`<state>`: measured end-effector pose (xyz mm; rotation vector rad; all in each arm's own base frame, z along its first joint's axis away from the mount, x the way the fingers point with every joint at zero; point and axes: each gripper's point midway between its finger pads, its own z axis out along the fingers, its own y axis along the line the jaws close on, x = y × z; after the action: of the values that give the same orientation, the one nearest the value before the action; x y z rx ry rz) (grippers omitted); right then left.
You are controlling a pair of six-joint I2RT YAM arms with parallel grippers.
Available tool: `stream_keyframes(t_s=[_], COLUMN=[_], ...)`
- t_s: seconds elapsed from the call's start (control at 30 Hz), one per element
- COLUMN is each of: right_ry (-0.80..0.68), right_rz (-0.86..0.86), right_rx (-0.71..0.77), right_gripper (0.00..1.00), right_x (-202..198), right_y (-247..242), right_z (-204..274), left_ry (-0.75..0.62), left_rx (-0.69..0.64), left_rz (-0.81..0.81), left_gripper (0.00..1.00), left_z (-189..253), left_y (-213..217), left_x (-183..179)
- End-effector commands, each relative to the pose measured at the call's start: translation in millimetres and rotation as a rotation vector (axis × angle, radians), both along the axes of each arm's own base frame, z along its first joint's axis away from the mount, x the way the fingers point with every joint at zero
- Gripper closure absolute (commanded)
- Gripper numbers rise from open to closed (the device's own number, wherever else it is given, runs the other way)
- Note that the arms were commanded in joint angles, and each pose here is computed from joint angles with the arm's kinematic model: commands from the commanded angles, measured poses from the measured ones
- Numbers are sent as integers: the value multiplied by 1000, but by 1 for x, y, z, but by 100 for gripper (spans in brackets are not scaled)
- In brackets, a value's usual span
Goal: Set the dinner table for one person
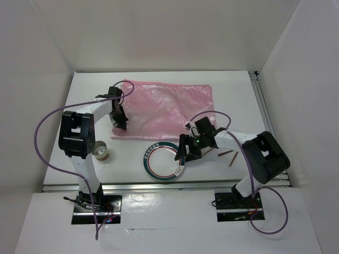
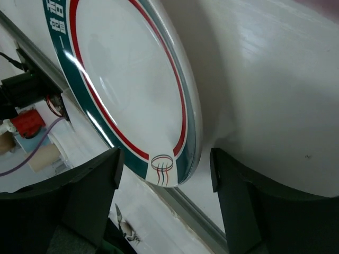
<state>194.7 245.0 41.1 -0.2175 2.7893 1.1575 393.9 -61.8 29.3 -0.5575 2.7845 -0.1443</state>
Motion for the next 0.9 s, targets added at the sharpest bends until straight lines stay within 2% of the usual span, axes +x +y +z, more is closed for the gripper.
stream_keyframes(t_s=[0.0,0.13,0.27,0.3,0.37,0.4,0.63,0.73,0.77,0.87], right_ry=[-42,-25,-25,-12,-27,-38,-187,-262,-266,-295], right_rz=[13,-1,-11,-11,-8,-2,35,-13,-51,-120], right_rx=[57,41,22,14,9,10,-3,1,-2,41], right_gripper=[23,34,62,79,95,100,100,100,100,100], right_x=[9,9,10,8,8,9,22,49,63,97], right_y=[13,12,10,8,7,7,6,1,-6,-9], right_z=[1,-12,-15,-16,-9,-5,61,97,101,126], left_ry=[38,62,52,52,48,47,-76,-131,-143,-179], left_rx=[-1,-9,12,12,21,29,61,60,74,82], left_rz=[27,24,19,19,22,24,-19,-29,-34,-27], left_gripper=[100,100,100,100,100,100,97,95,88,84], left_z=[-9,-18,-17,-17,-8,-8,65,97,104,123], left_y=[2,1,5,5,7,8,10,10,13,15], left_x=[-17,-27,-29,-29,-31,-31,-14,-10,-10,-8])
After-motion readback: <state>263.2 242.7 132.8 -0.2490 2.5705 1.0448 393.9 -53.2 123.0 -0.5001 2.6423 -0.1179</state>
